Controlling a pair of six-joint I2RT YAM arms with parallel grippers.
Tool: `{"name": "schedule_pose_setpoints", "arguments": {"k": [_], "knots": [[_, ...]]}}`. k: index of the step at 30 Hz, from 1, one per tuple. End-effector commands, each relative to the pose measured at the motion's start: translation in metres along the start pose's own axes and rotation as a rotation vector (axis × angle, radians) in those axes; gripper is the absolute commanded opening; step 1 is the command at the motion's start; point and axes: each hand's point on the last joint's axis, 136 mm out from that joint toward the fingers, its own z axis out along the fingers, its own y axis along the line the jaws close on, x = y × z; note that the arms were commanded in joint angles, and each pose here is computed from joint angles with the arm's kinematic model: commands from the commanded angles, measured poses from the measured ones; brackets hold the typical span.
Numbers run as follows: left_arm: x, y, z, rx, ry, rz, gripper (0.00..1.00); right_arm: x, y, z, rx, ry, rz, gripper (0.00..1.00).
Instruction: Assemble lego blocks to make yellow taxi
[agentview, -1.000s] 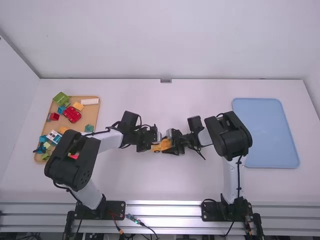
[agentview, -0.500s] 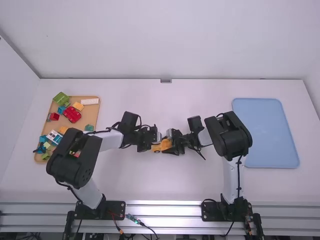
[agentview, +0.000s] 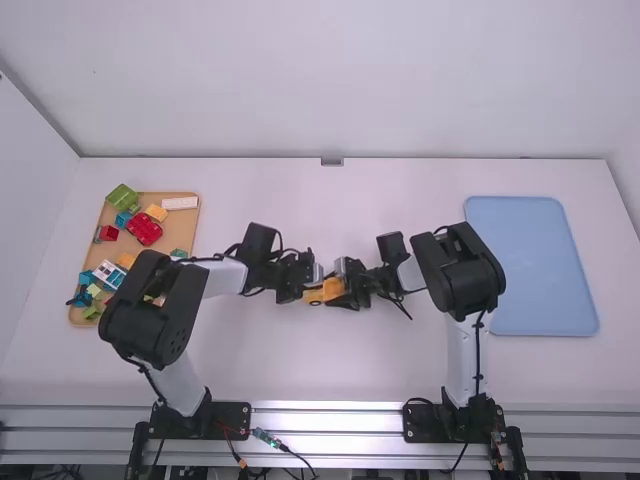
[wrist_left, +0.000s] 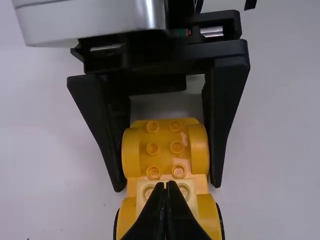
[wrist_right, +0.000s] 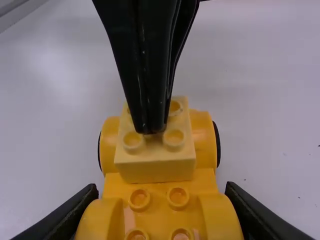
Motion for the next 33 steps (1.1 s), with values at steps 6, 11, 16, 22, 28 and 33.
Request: {"name": "schedule_pose_setpoints", "arguments": {"k": [6,11,16,22,28,33], "knots": [[0.078,-0.033,0.008,-0.025,0.245,-0.203,0.02,0.004,-0.002,-0.004,0.002,-0.015,0.022,0.5],[0.076,-0.036,0.009,-0.029,0.212,-0.186,0.02,0.005,-0.002,-0.004,0.004,-0.011,0.004,0.5],[0.06,-0.03,0.012,-0.012,0.157,-0.173,0.02,0.005,-0.002,-0.004,0.004,-0.011,0.007,0.5],[0.051,-0.023,0.01,0.032,0.177,-0.195,0.02,0.006,-0.002,-0.004,0.006,-0.009,0.007,0.5],[0.031,-0.017,0.006,0.091,0.137,-0.132,0.02,0.006,-0.002,-0.004,0.006,-0.008,0.007,0.5],[0.019,-0.002,0.002,0.086,0.143,-0.13,0.02,0.007,-0.003,-0.004,0.012,0.001,0.013,0.5]]}}
